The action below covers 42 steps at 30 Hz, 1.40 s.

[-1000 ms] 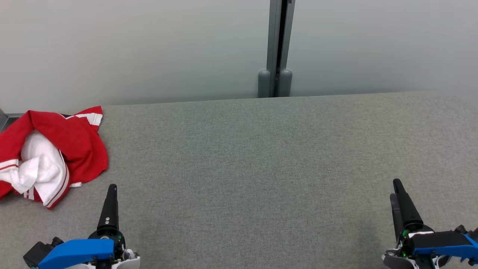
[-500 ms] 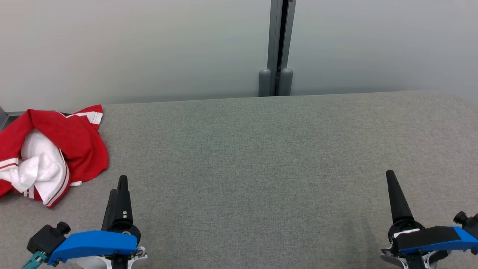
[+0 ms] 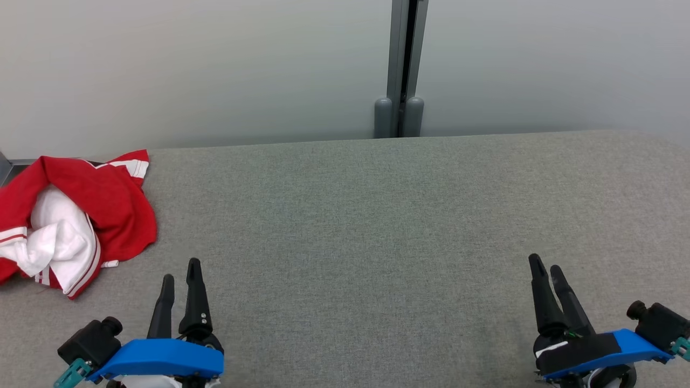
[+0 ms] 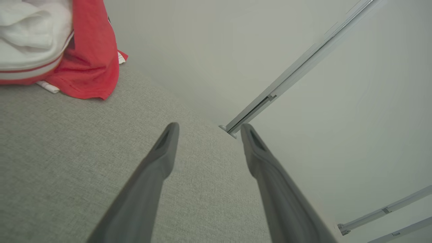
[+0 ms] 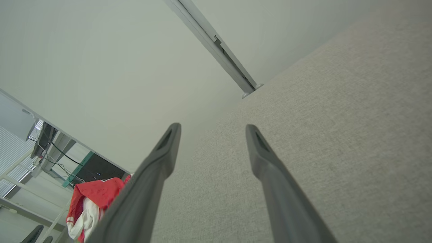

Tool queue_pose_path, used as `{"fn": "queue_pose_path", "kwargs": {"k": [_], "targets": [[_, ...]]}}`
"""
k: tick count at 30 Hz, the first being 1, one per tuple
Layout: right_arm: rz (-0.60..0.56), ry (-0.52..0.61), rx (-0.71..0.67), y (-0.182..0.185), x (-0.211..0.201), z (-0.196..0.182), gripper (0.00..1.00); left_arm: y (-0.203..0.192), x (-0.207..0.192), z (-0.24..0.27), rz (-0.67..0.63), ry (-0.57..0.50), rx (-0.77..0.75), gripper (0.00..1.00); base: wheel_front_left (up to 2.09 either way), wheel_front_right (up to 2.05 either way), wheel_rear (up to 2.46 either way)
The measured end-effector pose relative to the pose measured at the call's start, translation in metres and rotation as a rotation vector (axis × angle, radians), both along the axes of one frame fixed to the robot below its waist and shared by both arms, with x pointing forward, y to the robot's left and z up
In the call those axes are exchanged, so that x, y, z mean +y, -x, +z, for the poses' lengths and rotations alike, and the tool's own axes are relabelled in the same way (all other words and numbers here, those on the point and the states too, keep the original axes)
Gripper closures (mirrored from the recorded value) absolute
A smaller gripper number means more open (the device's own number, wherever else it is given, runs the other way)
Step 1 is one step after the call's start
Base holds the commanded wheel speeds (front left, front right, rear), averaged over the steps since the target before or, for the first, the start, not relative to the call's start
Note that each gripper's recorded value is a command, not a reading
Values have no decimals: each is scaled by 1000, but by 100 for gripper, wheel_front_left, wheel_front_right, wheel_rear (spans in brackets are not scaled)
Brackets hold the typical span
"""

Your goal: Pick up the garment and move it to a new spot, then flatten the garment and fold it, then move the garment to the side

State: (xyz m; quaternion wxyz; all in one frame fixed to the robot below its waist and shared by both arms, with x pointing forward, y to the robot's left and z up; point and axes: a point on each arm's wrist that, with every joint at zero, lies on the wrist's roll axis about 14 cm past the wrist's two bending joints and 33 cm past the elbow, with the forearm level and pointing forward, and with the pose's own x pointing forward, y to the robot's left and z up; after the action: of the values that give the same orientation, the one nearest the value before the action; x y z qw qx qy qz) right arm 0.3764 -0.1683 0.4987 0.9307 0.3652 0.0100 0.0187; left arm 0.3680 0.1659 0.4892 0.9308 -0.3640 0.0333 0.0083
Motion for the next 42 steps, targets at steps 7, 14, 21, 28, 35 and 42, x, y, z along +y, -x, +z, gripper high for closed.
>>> {"fn": "queue_pose_path", "kwargs": {"k": [7,14,21,28,35,42], "targets": [[21,100,-2,1,6,-3,0,3,-5,-4,-15,-106,3,0,0,0,0],[35,189,-7,2,10,-6,0,6,-6,-8,-19,-195,6,0,0,0,0],[47,279,-20,3,13,-6,0,8,-8,-13,-30,-269,10,0,0,0,0],[63,366,-26,5,15,-9,0,11,-10,-17,-43,-330,10,0,0,0,0],[71,440,-38,6,16,-9,0,15,-10,-21,-48,-381,12,0,0,0,0],[79,504,-56,6,18,-8,0,16,-8,-22,-47,-426,4,0,0,0,0]]}}
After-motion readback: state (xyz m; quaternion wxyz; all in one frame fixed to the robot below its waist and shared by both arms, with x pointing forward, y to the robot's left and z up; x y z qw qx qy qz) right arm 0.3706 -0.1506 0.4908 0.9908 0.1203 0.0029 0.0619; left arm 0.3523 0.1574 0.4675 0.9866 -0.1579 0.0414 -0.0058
